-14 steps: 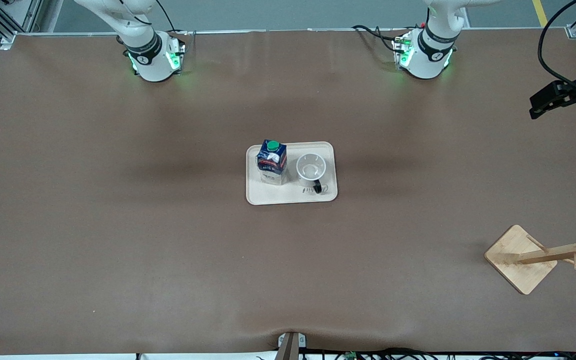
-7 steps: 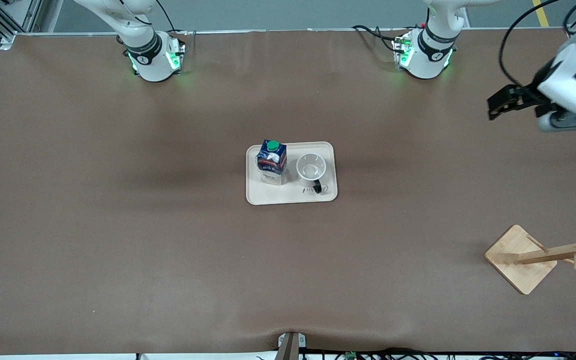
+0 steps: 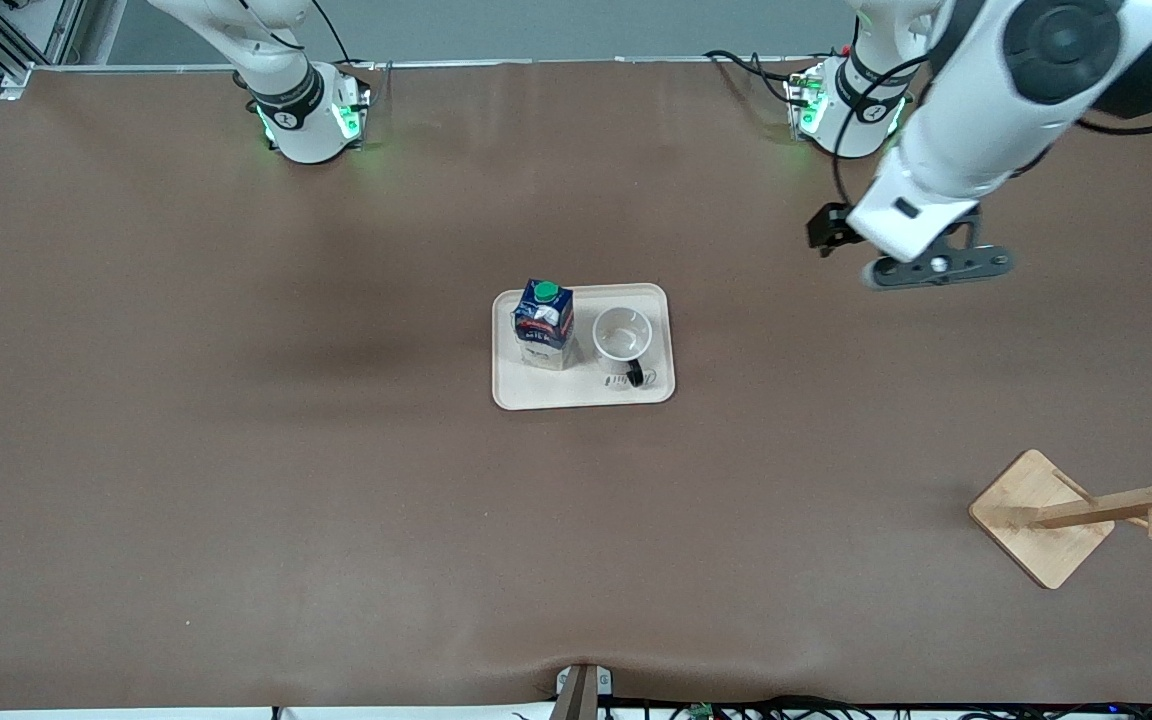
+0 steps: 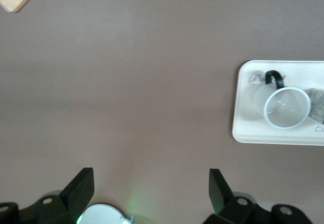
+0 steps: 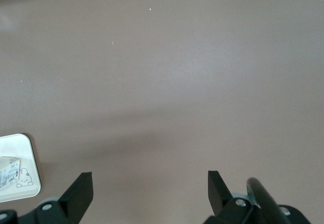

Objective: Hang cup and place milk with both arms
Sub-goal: 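Move the left gripper toward the white mug on the tray, then grasp the white mug rim with the left gripper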

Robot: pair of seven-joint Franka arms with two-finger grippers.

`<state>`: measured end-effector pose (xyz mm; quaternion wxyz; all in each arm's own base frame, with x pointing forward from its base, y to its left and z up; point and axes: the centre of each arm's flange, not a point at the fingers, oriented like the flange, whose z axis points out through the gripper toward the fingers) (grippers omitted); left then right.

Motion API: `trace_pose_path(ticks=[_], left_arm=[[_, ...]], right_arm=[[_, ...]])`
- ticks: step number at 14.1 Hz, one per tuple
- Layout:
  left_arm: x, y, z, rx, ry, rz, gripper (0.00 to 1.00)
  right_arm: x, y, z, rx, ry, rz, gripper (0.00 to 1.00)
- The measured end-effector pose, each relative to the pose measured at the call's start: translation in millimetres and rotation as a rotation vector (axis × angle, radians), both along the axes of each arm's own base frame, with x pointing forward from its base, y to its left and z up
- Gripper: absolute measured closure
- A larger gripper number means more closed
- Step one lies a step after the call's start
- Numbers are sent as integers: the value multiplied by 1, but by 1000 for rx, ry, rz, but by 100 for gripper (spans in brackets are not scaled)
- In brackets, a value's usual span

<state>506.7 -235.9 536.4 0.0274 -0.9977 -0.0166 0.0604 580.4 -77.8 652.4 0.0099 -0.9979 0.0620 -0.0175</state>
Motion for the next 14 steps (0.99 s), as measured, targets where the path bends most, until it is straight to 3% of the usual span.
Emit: trace_pose_path(ticks=[2,5,9,14], left_arm=[[-3,-20,-30,-23,-36,-28,0],[0,-39,-81,-58,-32,-43,0],[2,-86,-142,-117,-6,60,0],[-18,-145,-199,-156,31,182,10]], right_arm=[[4,2,-8,3,14,5,0],[8,1,-15,5,28,4,0],[5,4,-19,12,62,11,0],[3,7,-22,23,81,14,0]])
